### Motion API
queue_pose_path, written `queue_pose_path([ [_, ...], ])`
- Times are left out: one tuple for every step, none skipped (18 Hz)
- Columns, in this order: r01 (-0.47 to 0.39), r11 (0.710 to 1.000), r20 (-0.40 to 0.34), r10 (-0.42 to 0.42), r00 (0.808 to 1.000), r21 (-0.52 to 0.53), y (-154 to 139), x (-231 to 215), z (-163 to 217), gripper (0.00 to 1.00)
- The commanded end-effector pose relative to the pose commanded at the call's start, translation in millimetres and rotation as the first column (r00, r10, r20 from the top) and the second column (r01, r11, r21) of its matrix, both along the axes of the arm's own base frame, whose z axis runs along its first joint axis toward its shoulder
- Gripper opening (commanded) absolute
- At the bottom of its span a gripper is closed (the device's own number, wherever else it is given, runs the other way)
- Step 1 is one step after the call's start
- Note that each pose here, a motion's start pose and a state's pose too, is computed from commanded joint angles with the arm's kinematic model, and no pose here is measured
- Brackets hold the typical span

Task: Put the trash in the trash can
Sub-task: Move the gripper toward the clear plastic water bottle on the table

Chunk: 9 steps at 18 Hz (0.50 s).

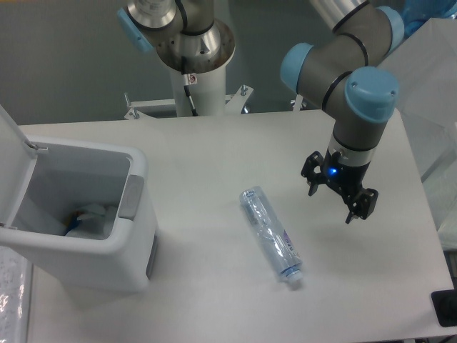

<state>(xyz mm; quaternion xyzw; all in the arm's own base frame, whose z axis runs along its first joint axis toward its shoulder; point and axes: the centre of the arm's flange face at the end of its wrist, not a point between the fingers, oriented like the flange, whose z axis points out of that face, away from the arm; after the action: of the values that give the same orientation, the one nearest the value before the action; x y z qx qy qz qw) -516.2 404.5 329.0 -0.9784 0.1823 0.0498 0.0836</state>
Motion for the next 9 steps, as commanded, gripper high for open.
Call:
queue_pose_path([
  [0.000,1.000,0.001,0.000,1.000,-0.001,-0.1,0.1,-0.2,1.00],
  [0.000,1.000,0.001,0.000,1.000,-0.001,-0.1,0.1,-0.2,1.00],
  [-0.001,1.000,0.002,0.001,1.000,-0.001,-0.1,0.1,-0.2,1.00],
  [-0.003,1.000,0.002,0.003,1.000,0.000,0.0,-0.1,0.4,1.00],
  [-0.012,1.000,0.003,0.012,1.000,0.002,1.1,0.3,1.1,1.00],
  [-0.031,1.000,0.006,0.031,1.000,0.006,1.4,0.1,1.9,1.00],
  [-0.058,0.998,0.013,0.058,0.998,0.006,2.3,-1.8,0.2,1.00],
  [-0.092,0.996,0.020,0.092,0.996,0.008,4.3,-3.9,-1.1,1.00],
  [-0.137,0.990,0.025,0.137,0.990,0.013,7.6,-6.3,-0.2,1.00],
])
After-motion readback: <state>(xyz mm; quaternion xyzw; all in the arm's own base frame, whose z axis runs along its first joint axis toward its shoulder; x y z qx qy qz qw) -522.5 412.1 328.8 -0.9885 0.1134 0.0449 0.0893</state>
